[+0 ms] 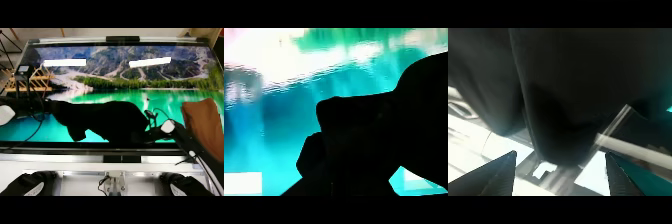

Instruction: Fold the shirts.

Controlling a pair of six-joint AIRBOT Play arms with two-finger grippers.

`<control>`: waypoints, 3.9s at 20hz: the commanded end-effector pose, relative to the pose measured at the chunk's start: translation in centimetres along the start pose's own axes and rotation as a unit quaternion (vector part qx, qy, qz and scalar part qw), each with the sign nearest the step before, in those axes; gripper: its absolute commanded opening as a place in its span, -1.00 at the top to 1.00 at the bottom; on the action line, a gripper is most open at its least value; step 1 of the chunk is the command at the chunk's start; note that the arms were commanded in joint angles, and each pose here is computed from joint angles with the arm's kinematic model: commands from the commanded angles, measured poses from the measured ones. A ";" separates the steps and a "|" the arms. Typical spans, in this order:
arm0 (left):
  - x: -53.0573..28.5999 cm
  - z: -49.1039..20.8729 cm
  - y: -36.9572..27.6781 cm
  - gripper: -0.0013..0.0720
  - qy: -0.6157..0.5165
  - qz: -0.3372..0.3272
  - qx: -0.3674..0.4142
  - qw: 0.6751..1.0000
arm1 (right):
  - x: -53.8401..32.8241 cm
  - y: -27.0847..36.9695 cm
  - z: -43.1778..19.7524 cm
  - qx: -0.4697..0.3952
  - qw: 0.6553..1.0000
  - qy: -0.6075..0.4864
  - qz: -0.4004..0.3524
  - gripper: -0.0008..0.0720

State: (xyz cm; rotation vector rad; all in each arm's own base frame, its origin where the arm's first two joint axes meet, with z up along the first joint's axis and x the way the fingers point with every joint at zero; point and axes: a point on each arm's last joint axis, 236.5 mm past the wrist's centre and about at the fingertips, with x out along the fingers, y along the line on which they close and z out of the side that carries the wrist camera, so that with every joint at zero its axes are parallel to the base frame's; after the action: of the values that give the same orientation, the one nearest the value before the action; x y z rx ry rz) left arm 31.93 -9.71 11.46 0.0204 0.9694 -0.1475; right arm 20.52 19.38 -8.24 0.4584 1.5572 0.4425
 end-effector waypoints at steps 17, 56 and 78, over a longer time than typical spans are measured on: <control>-35.5 11.4 4.6 0.86 -0.405 -0.012 -0.073 0.911 | -56.1 14.8 0.1 -0.230 0.654 -0.699 -0.172 0.80; 12.3 -11.5 8.9 -0.14 0.311 -0.031 -0.199 0.929 | -17.2 -17.0 14.3 0.101 0.982 -0.084 -0.133 -0.38; 17.4 -11.8 6.4 0.86 0.250 -0.030 -0.191 0.949 | -7.9 -17.3 15.6 0.089 0.992 -0.025 -0.084 -0.80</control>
State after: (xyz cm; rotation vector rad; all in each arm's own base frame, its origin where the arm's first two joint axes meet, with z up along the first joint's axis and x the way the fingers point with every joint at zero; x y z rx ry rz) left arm 33.26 -4.38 -9.88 -0.3438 1.4748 -0.0039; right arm 35.80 -0.89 -9.93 0.4644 1.5598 0.1347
